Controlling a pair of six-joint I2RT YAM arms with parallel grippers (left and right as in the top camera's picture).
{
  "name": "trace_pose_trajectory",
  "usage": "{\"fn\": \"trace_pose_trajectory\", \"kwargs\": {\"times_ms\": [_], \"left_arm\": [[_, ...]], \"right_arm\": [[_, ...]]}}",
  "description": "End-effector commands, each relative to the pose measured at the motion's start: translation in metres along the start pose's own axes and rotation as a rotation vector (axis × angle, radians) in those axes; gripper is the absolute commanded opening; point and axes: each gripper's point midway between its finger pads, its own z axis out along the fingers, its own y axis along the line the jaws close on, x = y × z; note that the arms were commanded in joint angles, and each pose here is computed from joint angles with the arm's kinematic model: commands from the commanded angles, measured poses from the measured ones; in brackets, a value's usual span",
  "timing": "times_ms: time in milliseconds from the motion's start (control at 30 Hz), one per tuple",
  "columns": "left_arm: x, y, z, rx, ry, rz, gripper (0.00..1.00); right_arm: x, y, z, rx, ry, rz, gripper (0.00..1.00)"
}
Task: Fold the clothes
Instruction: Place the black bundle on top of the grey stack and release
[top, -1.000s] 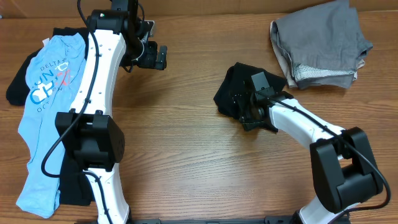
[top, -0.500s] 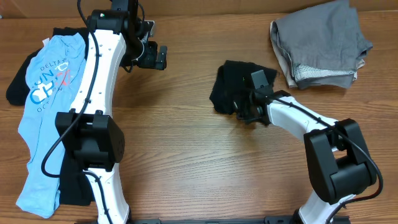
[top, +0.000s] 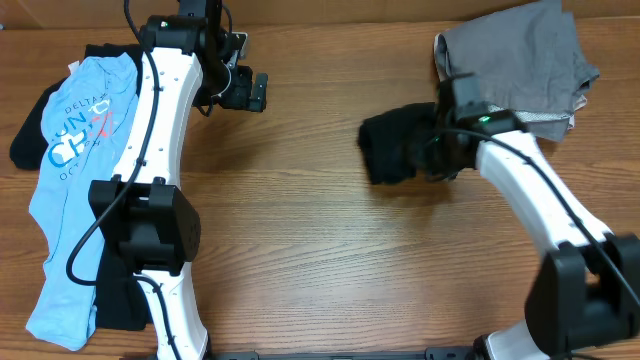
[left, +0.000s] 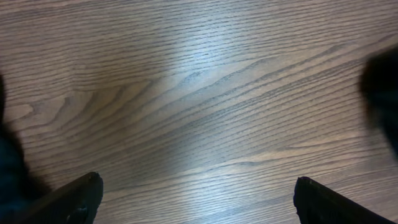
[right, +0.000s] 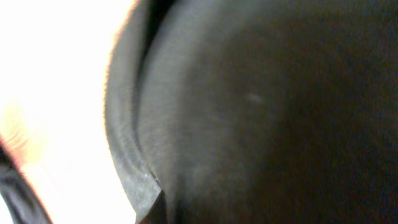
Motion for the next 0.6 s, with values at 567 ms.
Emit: {"fn": "trace_pose_trajectory", "kwargs": {"times_ms": [567], "left_arm": [[-0.003,0.007,0.005,-0.016,-0.008,-0.012,1.00]], "right_arm": [[-0.180,0.021,-0.216,0.087,-0.767,-0.375,0.04]]}}
